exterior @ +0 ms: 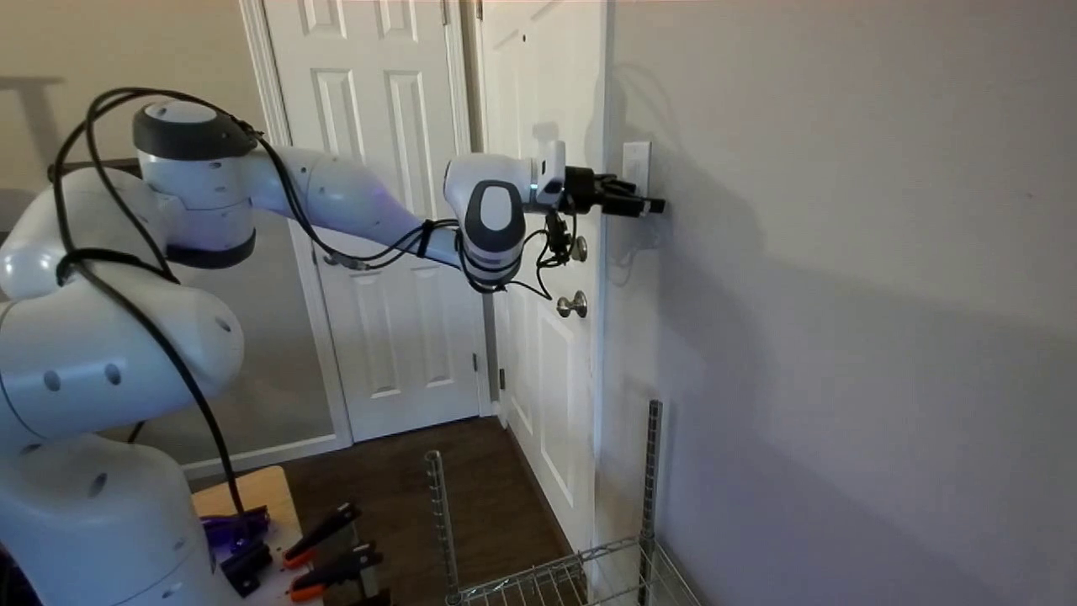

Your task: Flip the switch to turn off the light

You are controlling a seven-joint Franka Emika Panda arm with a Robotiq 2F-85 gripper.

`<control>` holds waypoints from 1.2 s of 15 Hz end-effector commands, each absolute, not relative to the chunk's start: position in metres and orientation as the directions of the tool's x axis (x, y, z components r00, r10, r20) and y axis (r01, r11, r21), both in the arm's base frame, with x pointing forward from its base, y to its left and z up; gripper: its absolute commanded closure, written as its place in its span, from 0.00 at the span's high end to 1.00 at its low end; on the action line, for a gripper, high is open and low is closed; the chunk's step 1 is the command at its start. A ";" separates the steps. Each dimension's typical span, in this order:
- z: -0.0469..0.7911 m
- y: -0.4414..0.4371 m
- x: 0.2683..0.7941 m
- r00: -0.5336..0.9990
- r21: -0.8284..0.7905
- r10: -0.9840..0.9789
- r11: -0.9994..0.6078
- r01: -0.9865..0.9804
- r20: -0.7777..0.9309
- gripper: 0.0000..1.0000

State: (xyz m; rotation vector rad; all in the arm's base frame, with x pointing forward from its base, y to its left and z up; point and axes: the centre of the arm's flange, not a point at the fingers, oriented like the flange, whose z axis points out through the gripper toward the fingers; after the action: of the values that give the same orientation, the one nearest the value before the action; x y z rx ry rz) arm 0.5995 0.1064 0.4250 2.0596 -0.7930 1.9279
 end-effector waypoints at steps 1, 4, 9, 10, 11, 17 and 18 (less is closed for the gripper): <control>0.424 0.101 0.570 -0.001 -0.225 -0.268 -0.805 -0.549 0.963 1.00; 0.424 0.114 0.533 0.029 -0.226 -0.288 -0.806 -0.547 0.957 1.00; 0.423 0.134 0.493 0.052 -0.219 -0.296 -0.802 -0.557 0.954 1.00; 0.424 0.136 0.488 0.064 -0.217 -0.304 -0.798 -0.563 0.951 1.00; 0.423 0.137 0.485 0.081 -0.213 -0.313 -0.794 -0.569 0.946 1.00; 0.417 0.145 0.489 0.129 -0.180 -0.309 -0.792 -0.583 0.942 1.00; 0.416 0.145 0.489 0.133 -0.182 -0.318 -0.786 -0.591 0.939 1.00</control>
State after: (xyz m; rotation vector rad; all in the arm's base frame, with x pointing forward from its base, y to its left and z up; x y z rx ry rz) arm 0.4889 0.1447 0.4161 2.1770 -0.8945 1.7065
